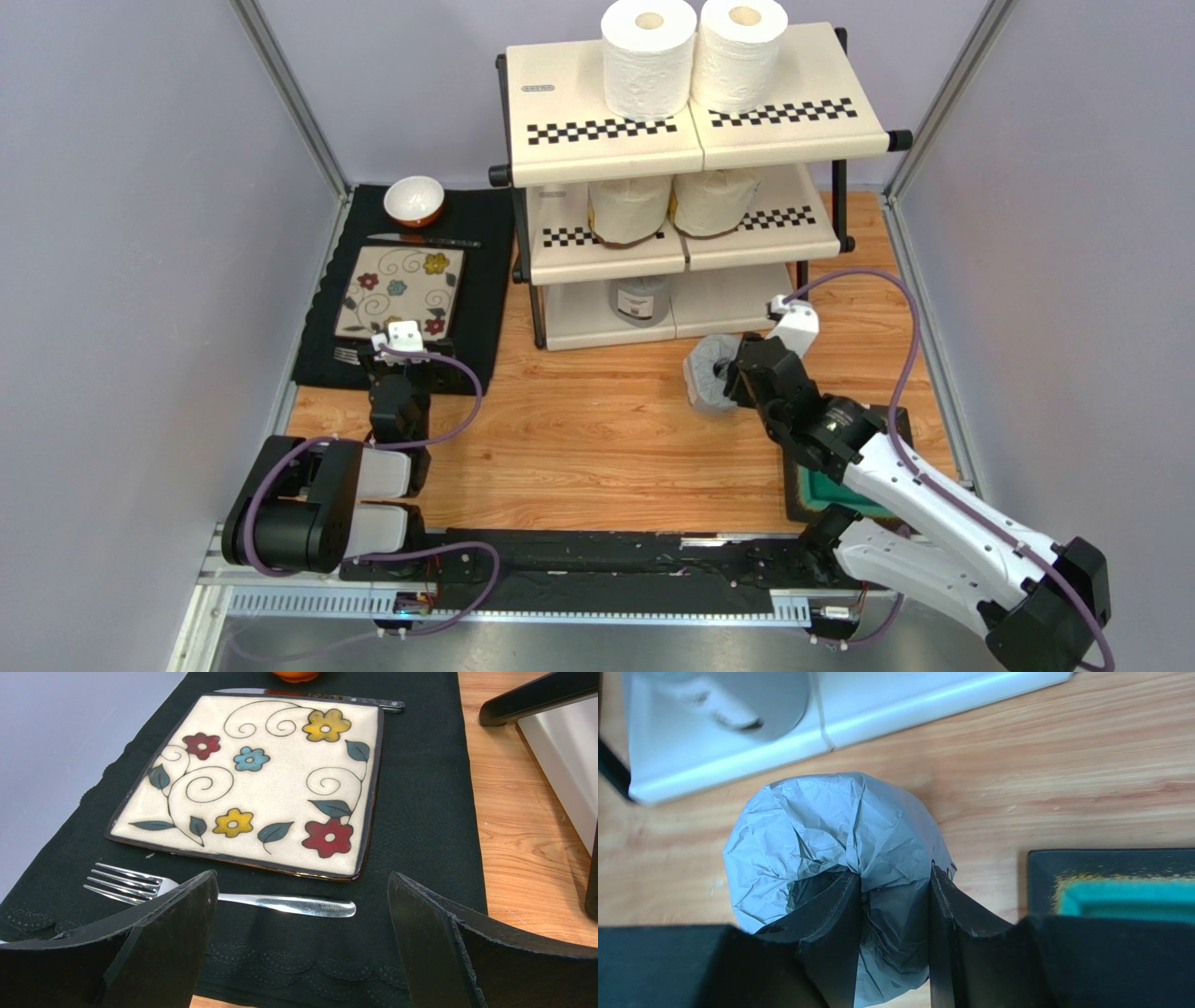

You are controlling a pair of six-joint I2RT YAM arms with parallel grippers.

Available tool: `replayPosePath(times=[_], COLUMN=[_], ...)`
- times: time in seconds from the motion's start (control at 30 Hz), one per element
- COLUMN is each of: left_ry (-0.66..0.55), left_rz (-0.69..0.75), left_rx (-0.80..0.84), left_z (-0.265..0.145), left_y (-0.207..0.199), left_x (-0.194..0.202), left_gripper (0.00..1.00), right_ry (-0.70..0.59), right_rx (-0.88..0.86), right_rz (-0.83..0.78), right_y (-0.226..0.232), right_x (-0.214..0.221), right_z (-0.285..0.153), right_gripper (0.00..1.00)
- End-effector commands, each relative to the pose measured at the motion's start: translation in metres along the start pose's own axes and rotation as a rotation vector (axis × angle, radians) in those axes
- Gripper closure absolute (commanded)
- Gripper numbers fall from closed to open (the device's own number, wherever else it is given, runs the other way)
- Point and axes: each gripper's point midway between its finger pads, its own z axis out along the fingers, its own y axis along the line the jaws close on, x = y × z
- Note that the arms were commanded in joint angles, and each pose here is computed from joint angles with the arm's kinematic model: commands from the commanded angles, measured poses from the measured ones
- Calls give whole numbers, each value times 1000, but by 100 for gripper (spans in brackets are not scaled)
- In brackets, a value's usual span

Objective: Place and organize the paper towels onto the shelf

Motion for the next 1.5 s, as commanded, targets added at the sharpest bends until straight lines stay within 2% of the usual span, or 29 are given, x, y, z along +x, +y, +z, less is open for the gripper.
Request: replayPosePath(times=[0.0, 0.17, 0.43, 0.73, 0.93, 1.47], left_ry=[198, 198, 198, 201, 198, 200], left_rz=[55, 55, 55, 56, 55, 55], left_rx=[7, 10, 8, 8, 8, 8], left_z=[-63, -63, -63, -63, -63, -63], left_y=[14, 13, 13, 14, 13, 14], left_x=[78, 78, 78, 79, 78, 78], left_gripper=[1, 1, 1, 1, 1, 1], right_ry=[-239, -335, -355, -450, -445, -468], right_rx=[-4, 28, 52, -39, -97, -69], right_rz=[184, 256, 274, 300, 296, 343], right_y=[-3, -12, -12, -3, 7, 7], right_x=[-64, -94, -111, -137, -136, -130], right_z=[3, 18, 57, 66, 80, 116], right_gripper=[70, 72, 72, 72, 71, 72])
